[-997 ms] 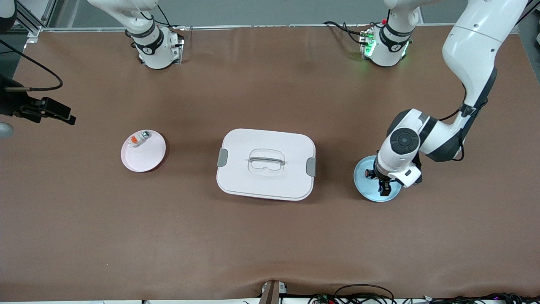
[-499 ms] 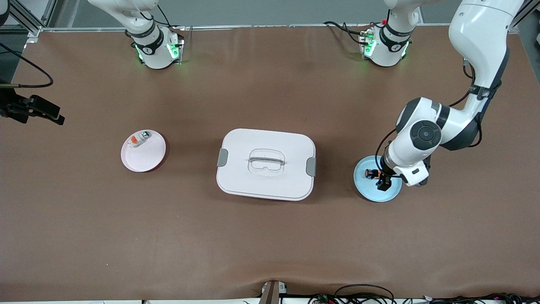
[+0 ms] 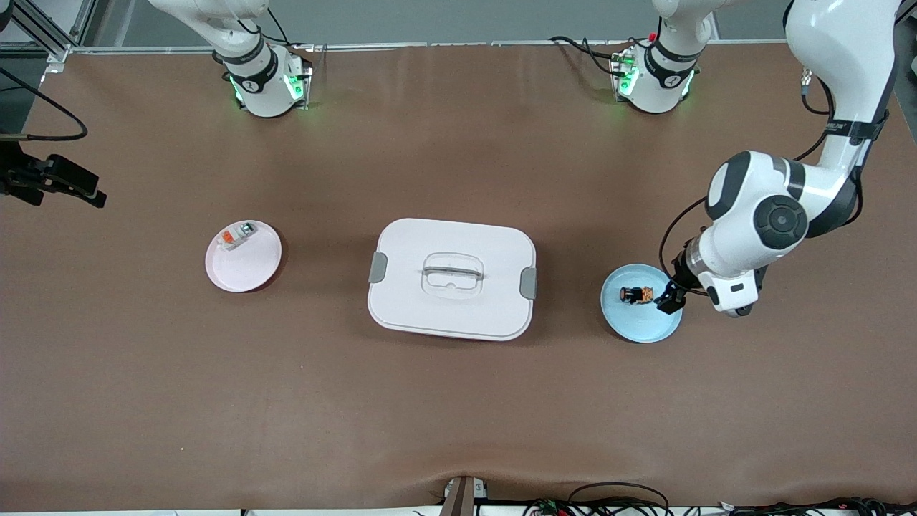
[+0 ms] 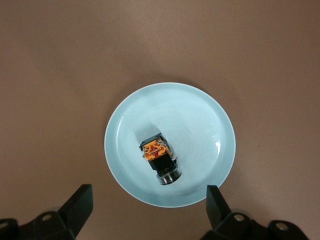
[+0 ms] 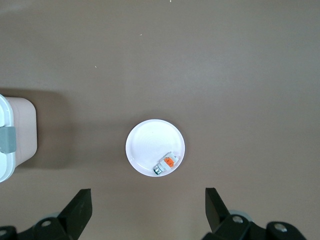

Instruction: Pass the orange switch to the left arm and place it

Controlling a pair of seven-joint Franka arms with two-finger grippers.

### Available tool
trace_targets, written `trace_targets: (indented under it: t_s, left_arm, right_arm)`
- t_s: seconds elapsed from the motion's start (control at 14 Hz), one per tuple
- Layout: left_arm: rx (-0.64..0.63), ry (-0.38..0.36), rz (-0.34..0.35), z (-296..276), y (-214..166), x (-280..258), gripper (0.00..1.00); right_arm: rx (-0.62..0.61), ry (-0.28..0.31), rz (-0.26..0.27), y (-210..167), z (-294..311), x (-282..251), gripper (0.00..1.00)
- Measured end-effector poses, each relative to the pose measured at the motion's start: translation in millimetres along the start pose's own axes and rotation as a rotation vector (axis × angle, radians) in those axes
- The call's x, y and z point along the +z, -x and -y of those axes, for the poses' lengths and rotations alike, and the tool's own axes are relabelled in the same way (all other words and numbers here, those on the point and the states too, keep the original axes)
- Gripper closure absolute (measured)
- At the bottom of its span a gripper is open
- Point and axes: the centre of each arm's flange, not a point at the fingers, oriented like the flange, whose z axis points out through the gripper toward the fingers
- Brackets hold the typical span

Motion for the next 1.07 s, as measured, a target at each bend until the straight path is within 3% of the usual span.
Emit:
trace_targets:
  t_s: [0.57,1.07]
  left_arm:
    - [0.320,0.029,-0.006,28.0,-23.7,-28.8,0.00]
    - [0.795,0.039,-0.066,35.4,-30.7,-56.7,0.00]
  right_arm:
    - [0.000,0.000,0.000,0.1,0.0,0.0,0.00]
    - [0.000,0.000,0.000,0.1,0.0,-0.1,0.00]
